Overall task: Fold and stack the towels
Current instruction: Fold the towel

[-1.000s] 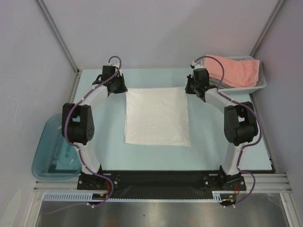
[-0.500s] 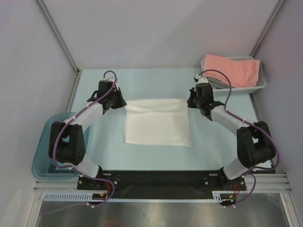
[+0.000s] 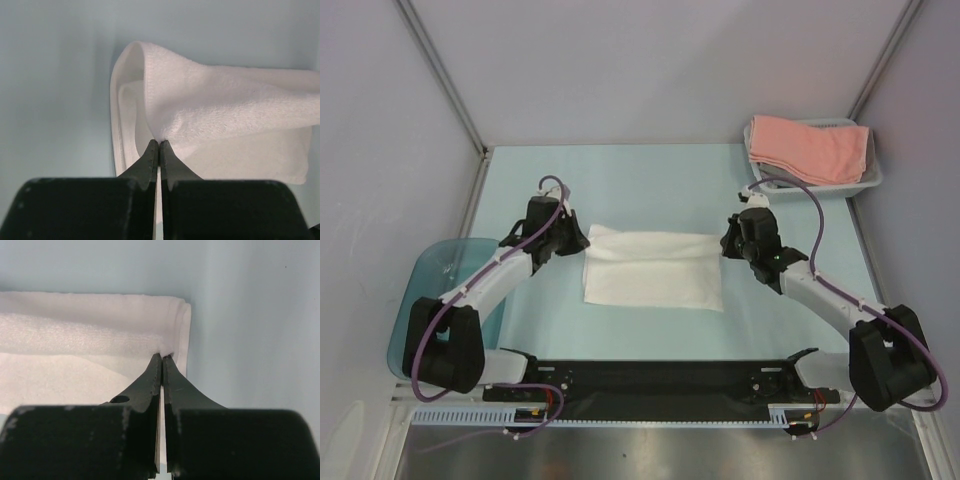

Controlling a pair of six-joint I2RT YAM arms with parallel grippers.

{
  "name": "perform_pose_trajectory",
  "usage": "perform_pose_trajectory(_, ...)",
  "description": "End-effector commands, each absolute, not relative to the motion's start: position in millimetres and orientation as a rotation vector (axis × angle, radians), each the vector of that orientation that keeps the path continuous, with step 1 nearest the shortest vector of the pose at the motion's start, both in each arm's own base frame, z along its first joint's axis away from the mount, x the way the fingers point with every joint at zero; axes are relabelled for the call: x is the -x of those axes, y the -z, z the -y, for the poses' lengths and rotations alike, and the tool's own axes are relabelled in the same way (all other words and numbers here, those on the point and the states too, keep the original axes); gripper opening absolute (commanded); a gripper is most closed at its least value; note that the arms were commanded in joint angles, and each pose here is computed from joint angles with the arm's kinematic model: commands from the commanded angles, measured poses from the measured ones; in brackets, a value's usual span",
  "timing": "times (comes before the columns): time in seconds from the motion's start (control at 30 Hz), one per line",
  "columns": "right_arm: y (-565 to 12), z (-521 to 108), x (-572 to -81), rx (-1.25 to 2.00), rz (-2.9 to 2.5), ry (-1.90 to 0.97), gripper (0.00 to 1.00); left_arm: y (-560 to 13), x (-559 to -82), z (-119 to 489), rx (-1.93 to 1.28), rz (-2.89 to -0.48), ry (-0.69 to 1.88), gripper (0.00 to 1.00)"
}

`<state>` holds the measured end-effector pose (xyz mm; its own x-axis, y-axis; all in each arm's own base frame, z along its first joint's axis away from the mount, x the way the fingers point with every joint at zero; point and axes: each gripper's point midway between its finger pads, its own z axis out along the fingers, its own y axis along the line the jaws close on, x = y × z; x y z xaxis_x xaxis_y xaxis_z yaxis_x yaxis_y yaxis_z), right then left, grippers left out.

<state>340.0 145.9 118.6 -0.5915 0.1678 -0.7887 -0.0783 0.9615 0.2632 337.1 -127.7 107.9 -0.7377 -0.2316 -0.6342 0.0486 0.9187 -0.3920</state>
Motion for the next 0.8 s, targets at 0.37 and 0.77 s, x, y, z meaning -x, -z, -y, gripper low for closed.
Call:
perform_pose_trajectory(0.37,-118.3,-144.1,-293.8,-0.133,-2.147,-0.368,0.00,-109.4,-293.6,123.5,0.194,-2.315,0.509,0.00)
perform_pose_trajectory(0.77,-102.5,-149.6,-263.8,-0.138,-2.175,-0.376,0.00,-87.9,-265.3,119.4,0.209,-2.348,0.521,0.00)
